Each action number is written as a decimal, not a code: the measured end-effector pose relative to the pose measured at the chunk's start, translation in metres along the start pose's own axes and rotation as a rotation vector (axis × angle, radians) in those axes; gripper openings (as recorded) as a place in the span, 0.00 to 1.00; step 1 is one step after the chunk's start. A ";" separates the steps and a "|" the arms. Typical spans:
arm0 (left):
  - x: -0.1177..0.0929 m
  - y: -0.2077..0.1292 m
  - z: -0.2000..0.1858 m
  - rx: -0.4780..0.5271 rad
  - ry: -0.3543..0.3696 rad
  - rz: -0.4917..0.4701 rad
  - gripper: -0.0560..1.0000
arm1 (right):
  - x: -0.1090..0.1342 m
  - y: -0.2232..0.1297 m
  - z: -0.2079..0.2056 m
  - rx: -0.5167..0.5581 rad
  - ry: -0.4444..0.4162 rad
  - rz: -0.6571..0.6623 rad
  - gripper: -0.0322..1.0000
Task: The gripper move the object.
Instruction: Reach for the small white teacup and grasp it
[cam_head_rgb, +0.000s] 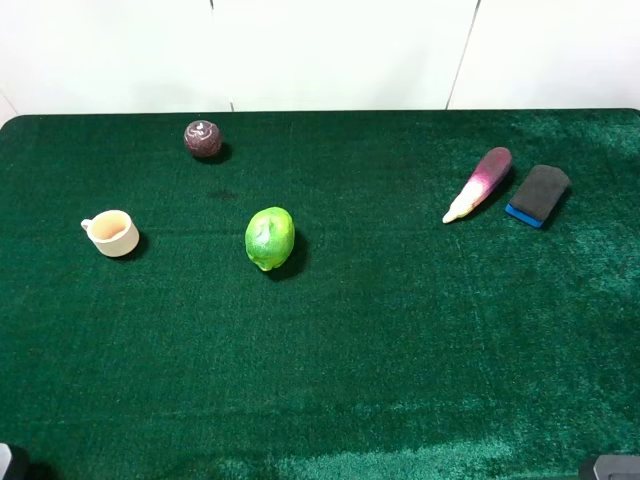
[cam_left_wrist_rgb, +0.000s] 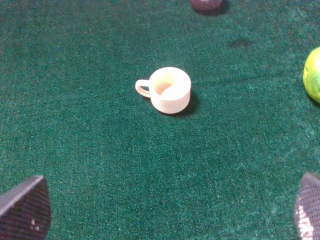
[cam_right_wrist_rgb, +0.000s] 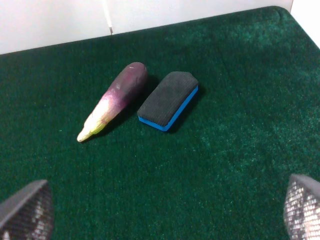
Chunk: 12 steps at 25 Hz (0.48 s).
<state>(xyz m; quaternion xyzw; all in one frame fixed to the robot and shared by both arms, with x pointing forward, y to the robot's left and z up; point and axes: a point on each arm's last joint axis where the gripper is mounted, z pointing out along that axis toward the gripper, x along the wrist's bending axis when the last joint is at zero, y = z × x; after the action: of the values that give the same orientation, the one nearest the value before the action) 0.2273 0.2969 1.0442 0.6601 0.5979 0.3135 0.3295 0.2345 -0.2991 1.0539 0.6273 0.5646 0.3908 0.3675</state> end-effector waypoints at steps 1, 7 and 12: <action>0.000 0.004 0.001 0.016 -0.001 -0.003 0.99 | 0.000 0.000 0.000 0.000 0.000 0.000 0.70; 0.003 0.033 0.015 0.171 -0.007 -0.013 0.99 | 0.000 0.000 0.000 0.000 0.000 0.000 0.70; 0.006 0.059 0.036 0.303 -0.015 -0.020 0.99 | 0.000 0.000 0.000 0.000 0.000 0.000 0.70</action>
<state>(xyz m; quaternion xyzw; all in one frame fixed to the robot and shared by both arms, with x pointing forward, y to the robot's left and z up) 0.2917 0.2965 1.0712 0.6985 0.6424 0.2116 0.2338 0.2345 -0.2991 1.0539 0.6273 0.5646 0.3908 0.3675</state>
